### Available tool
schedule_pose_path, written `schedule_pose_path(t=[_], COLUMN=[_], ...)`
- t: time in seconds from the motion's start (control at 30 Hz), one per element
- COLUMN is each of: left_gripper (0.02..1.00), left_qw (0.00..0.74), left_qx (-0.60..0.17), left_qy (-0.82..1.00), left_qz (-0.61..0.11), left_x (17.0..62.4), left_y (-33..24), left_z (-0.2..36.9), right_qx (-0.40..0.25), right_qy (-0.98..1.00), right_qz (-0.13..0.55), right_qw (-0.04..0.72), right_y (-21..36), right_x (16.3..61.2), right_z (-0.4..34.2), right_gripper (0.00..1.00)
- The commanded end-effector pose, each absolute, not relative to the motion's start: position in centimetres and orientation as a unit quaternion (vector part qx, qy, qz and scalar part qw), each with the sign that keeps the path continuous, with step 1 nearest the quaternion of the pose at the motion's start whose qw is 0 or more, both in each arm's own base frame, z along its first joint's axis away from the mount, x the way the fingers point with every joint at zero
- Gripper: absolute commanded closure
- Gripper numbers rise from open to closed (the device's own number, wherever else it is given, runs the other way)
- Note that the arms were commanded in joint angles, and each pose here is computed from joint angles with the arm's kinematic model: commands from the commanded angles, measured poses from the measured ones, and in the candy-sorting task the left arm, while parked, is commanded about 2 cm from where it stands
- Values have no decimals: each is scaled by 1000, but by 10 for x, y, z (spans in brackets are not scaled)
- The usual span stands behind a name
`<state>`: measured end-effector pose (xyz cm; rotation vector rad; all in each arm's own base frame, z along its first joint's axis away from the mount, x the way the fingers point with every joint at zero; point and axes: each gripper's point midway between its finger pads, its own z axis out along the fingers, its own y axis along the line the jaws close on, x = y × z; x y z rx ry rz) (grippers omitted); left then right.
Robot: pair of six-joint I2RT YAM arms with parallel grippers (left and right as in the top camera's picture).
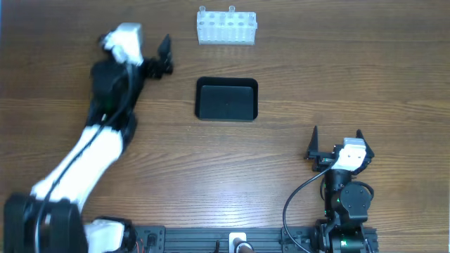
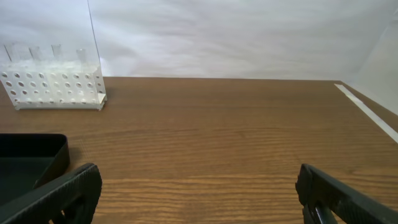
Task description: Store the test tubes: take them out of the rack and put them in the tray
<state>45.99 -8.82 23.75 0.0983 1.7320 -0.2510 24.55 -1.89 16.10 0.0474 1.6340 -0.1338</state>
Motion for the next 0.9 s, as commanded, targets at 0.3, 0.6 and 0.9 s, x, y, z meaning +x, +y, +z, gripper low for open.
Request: schedule_pose_path(t=[0.3, 0.6, 0.9], left_gripper=[20, 20, 20], left_qw=[565, 541, 518], left_qx=[58, 59, 59], left_qy=[820, 836, 851], left_qz=[-70, -73, -61], left_x=[571, 603, 618], left_y=[-163, -184, -192], left_z=[203, 177, 146], right_qx=[18, 18, 18], right_qy=[728, 728, 728], right_qz=[-56, -56, -56], right_qw=[683, 683, 683], right_y=[-17, -17, -17], right_x=[245, 245, 245], right_z=[160, 160, 160], right_gripper=[9, 7, 9])
